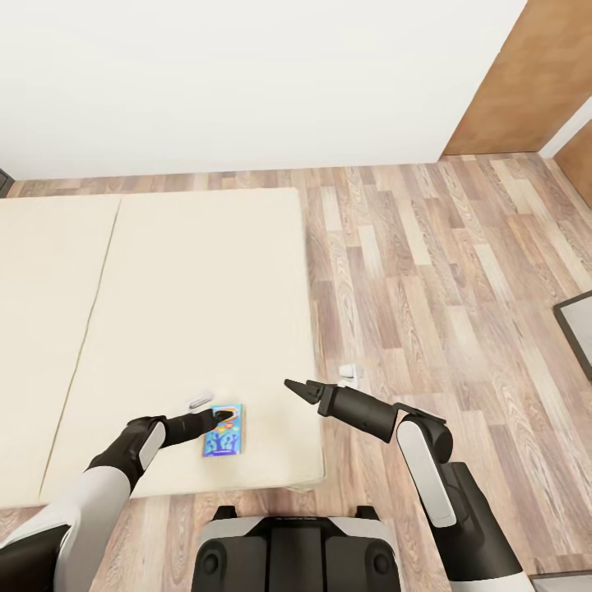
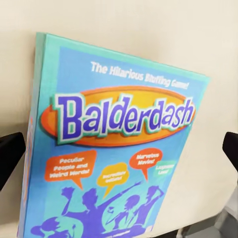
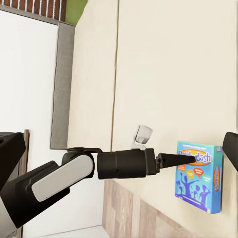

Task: Put all the toys in the child's room - the three board games (two on the bed and one on the table), the two jigsaw puzzles on the table, and the tennis ball on the table - inside the toy box on the table in the child's room.

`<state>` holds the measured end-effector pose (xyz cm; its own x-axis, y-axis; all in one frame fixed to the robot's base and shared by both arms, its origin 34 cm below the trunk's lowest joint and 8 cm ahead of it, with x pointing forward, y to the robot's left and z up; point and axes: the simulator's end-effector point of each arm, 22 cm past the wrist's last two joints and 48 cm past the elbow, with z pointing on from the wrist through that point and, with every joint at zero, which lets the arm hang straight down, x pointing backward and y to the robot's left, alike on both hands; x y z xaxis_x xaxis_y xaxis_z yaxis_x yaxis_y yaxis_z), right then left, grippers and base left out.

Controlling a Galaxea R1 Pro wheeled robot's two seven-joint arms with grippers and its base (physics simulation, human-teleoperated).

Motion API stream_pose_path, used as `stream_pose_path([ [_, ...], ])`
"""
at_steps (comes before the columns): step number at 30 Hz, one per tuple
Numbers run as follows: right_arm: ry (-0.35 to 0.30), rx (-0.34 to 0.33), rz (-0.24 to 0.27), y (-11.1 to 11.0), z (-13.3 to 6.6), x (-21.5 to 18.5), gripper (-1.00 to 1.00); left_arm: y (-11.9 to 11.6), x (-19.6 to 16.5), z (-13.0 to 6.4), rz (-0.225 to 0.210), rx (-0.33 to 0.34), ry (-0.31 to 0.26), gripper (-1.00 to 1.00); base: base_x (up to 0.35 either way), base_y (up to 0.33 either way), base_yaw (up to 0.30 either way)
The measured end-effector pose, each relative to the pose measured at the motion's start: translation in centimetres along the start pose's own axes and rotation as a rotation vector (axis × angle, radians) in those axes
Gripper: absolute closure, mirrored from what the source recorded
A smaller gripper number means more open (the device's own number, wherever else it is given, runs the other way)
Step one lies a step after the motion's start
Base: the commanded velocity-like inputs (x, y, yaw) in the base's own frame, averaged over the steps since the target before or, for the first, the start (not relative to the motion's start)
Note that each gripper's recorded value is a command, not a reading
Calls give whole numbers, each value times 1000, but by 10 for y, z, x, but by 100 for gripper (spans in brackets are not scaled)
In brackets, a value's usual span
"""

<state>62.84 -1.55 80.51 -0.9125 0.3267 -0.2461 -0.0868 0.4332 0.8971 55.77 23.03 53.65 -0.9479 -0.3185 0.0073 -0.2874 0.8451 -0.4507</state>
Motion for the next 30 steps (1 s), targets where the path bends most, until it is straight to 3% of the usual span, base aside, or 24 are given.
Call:
stream_pose_path([
  [30, -4, -1, -3, 1, 1, -1, -100, 31, -13, -16, 5, -44, -22, -100, 0, -62, 0],
])
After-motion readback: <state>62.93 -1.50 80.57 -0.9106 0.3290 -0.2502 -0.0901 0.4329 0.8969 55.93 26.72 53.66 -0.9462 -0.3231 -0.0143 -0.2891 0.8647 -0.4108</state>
